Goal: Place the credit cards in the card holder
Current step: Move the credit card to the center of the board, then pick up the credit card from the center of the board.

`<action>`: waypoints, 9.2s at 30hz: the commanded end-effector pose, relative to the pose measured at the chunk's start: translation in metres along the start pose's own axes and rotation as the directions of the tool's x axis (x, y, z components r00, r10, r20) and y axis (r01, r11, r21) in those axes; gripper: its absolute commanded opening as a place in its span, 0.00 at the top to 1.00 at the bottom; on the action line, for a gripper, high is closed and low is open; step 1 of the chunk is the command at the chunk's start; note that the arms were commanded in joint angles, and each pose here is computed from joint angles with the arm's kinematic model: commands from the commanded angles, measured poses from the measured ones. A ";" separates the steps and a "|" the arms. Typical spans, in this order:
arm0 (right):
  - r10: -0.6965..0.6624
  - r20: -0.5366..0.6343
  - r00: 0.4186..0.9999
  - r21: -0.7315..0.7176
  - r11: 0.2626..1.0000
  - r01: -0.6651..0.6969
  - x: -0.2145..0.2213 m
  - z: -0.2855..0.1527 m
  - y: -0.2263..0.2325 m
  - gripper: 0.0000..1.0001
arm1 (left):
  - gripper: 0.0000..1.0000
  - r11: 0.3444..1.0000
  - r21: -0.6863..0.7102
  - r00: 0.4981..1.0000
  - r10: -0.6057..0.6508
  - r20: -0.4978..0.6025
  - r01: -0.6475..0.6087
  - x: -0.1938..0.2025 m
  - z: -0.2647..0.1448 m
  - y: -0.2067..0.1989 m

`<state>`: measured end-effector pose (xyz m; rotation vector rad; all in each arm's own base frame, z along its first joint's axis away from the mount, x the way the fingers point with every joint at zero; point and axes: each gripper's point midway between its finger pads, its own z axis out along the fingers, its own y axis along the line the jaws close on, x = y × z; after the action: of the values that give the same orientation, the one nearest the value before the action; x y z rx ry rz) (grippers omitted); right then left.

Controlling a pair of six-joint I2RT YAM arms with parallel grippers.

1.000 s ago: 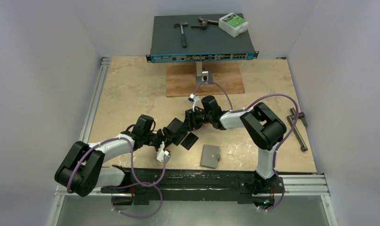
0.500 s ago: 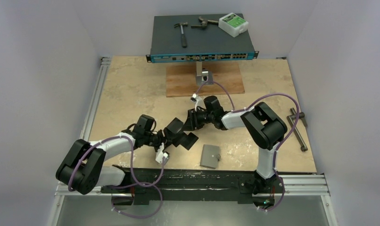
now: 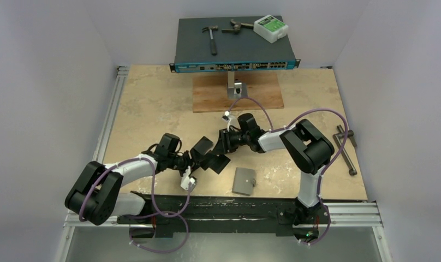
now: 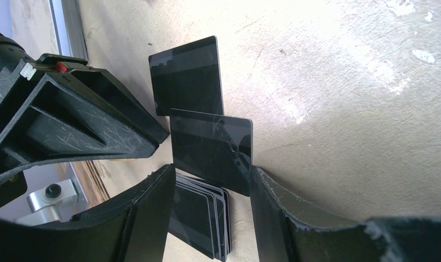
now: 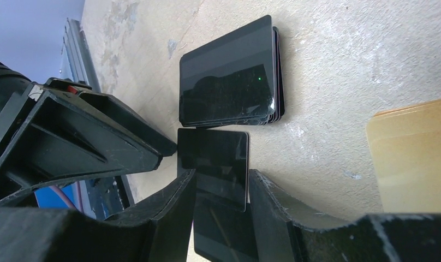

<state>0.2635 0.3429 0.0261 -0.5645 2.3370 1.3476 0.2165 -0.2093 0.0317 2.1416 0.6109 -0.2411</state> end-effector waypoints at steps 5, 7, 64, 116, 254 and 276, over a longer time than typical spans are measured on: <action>0.012 -0.092 0.996 0.085 0.996 -0.005 0.025 0.003 -0.002 0.57 | 0.49 1.000 -0.012 1.000 -0.012 0.027 0.013 -0.006 0.007 0.001; 0.012 -0.098 0.995 0.077 0.997 -0.005 0.029 0.007 0.003 0.56 | 0.49 1.000 -0.016 1.000 -0.013 0.022 0.014 -0.005 0.007 0.002; 0.030 0.043 0.999 0.229 0.973 -0.039 -0.027 0.035 -0.013 0.41 | 0.50 0.985 -0.133 0.989 -0.122 -0.079 0.111 0.046 -0.022 0.043; 0.097 0.069 0.993 0.498 0.859 -0.118 0.002 0.016 -0.051 0.43 | 0.48 0.865 -0.159 0.838 -0.501 -0.215 0.476 0.057 -0.056 0.066; 0.266 0.239 0.934 -0.235 0.949 -0.210 -0.001 -0.025 0.057 0.66 | 0.46 0.963 -0.077 0.955 -0.265 -0.135 0.257 0.033 0.017 0.084; 0.264 0.279 0.923 0.216 0.920 -0.328 -0.004 -0.025 -0.027 0.59 | 0.47 0.879 -0.146 0.863 -0.474 -0.174 0.453 0.033 -0.005 0.102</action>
<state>0.2578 0.3259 0.0276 0.0343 2.3633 1.3702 0.2853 -0.2400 0.0601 2.0167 1.1400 -0.2281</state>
